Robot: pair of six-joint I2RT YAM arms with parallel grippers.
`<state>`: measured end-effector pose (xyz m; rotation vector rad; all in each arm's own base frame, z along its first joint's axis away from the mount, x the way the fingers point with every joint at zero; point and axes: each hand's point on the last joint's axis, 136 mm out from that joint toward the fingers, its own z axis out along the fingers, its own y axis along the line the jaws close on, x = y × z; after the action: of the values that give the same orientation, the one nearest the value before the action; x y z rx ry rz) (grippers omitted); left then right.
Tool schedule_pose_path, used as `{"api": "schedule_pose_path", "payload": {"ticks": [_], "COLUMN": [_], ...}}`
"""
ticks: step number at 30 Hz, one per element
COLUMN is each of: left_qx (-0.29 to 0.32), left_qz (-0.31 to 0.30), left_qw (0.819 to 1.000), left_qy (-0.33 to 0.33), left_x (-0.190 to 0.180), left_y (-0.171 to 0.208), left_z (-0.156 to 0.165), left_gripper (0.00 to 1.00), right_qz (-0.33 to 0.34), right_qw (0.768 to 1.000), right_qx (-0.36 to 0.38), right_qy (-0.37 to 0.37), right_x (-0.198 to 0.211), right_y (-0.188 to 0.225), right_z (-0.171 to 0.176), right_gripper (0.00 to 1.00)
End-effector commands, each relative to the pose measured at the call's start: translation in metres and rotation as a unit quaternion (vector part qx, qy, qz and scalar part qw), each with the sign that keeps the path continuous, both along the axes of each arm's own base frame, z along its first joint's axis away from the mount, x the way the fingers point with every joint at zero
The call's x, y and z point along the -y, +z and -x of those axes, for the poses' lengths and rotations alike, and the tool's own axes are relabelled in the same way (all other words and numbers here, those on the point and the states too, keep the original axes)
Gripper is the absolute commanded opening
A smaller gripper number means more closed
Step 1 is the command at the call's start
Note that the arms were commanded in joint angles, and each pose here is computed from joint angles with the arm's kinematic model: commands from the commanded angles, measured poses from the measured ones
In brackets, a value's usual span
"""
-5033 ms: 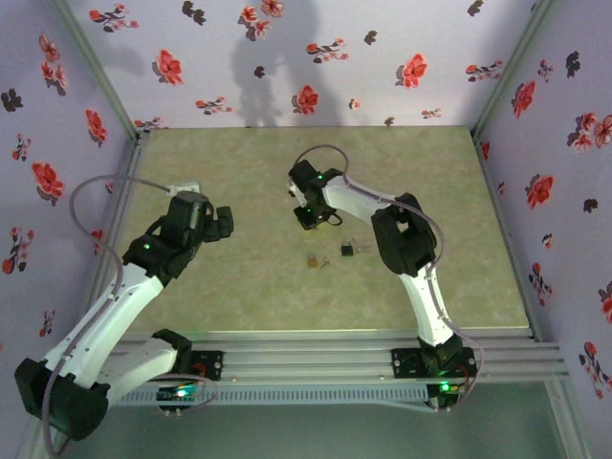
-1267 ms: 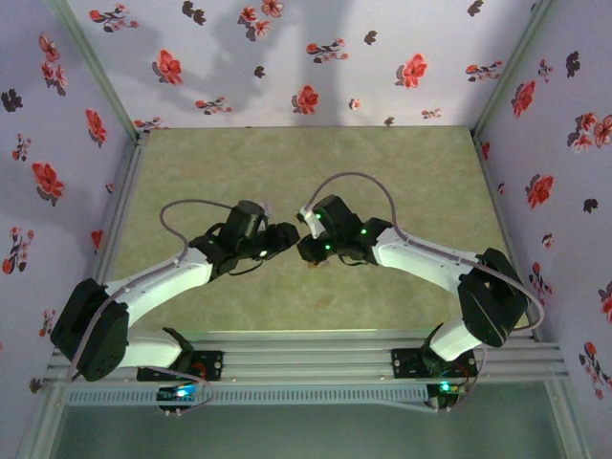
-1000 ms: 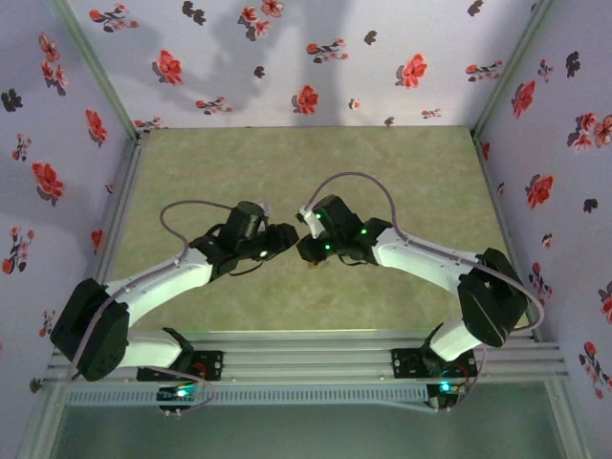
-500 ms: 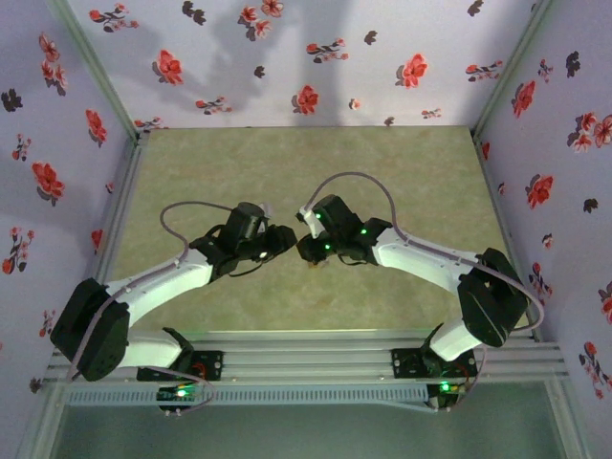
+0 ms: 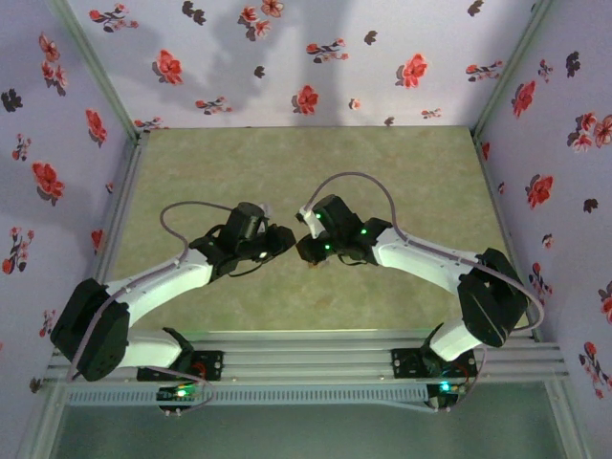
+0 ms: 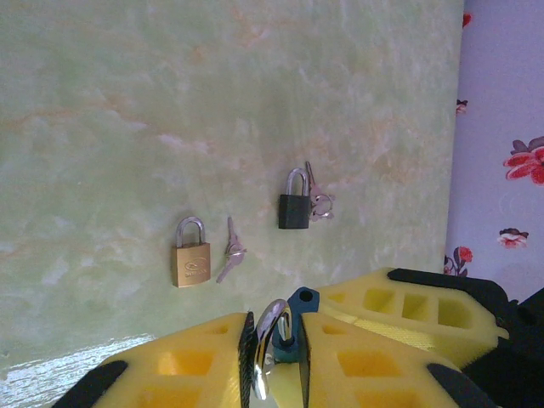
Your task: Lock with the key
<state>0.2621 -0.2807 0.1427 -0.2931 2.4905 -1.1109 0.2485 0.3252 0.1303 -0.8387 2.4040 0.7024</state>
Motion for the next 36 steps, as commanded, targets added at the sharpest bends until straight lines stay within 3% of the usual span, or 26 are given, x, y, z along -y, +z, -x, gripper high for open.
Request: {"api": "schedule_pose_path", "payload": {"ticks": [1, 36], "left_qx": [0.011, 0.011], "left_qz": [-0.012, -0.01], "left_qw": [1.0, 1.0], "left_qy": [0.007, 0.023], "left_x": [-0.009, -0.018], "left_y": [0.003, 0.003], "left_z": [0.0, -0.002], "left_gripper": [0.23, 0.2], "right_qz": [-0.016, -0.033], "right_qw": [1.0, 0.999], "right_qx": [0.002, -0.012], "right_qy": [0.007, 0.026], "right_x": [-0.005, -0.012], "right_y": [0.006, 0.007], "right_z": [0.004, 0.011], "right_gripper": [0.2, 0.18]}}
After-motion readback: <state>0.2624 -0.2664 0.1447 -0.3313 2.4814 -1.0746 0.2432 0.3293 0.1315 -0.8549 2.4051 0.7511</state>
